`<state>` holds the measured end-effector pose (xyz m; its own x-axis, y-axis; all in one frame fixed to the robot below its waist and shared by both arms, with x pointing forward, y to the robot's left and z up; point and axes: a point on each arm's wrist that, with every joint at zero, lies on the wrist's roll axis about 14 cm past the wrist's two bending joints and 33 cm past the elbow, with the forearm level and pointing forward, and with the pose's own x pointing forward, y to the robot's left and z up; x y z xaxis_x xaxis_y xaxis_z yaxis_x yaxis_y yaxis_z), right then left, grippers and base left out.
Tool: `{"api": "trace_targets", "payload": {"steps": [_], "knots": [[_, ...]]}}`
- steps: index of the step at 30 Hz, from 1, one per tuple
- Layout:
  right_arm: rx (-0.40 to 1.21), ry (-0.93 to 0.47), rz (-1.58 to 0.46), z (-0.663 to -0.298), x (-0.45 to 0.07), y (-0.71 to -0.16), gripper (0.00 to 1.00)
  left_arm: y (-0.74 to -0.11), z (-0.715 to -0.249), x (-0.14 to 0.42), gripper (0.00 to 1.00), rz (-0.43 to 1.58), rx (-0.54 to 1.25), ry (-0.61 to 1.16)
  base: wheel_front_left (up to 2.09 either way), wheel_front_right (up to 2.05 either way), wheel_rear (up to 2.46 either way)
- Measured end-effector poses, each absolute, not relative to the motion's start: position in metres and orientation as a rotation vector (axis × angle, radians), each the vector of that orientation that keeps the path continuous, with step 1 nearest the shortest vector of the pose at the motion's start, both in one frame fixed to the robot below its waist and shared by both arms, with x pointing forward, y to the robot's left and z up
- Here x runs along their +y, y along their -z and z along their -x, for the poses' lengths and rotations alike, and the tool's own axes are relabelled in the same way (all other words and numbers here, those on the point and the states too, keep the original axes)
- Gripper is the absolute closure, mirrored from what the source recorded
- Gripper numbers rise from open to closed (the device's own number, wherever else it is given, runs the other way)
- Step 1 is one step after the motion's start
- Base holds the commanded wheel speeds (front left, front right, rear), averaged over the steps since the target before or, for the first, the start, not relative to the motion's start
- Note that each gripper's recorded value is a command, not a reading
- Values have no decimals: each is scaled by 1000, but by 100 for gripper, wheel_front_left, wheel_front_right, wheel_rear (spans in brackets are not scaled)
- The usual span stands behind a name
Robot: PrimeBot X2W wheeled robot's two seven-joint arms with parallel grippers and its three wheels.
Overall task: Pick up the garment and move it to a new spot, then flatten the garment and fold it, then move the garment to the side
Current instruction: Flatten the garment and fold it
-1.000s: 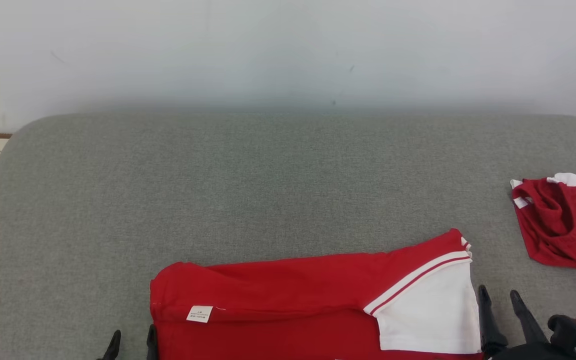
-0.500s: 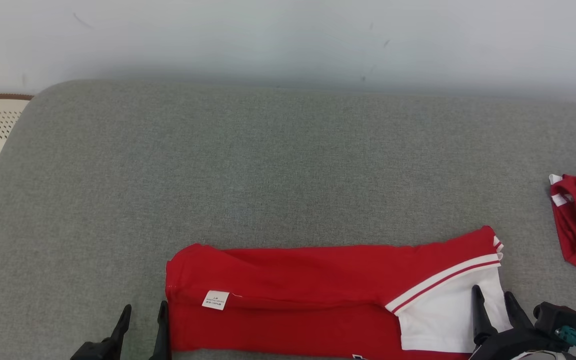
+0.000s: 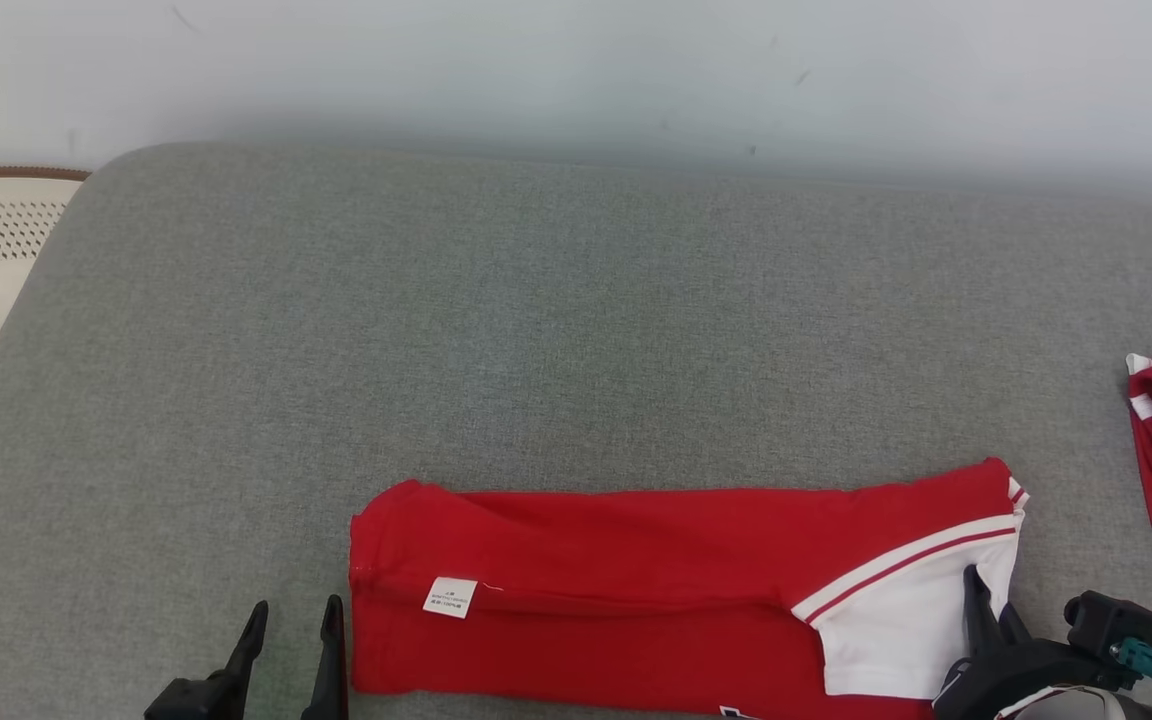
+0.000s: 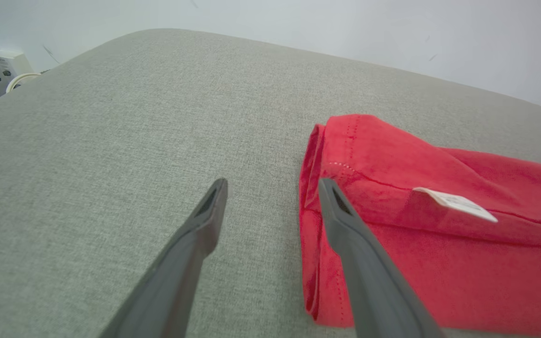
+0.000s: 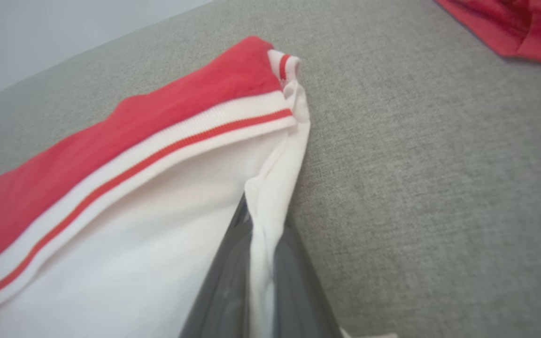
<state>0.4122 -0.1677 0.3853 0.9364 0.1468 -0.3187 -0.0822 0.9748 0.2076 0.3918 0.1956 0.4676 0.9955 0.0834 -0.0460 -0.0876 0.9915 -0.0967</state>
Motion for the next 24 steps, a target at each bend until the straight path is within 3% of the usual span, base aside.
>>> {"api": "trace_targets", "payload": {"steps": [7,13,17,24], "knots": [[305,-43,-145,-414,-214,-399,100,-471,-394,187,0,105,31,-63,0,0,0],[182,18,-75,-421,-252,-440,100,-474,-396,173,0,114,24,-25,0,0,0],[88,-44,-60,-422,-234,-469,100,-472,-394,162,0,122,34,3,0,0,0],[37,-291,-76,-402,-154,-499,100,-475,-399,143,0,136,29,50,0,0,0]]}}
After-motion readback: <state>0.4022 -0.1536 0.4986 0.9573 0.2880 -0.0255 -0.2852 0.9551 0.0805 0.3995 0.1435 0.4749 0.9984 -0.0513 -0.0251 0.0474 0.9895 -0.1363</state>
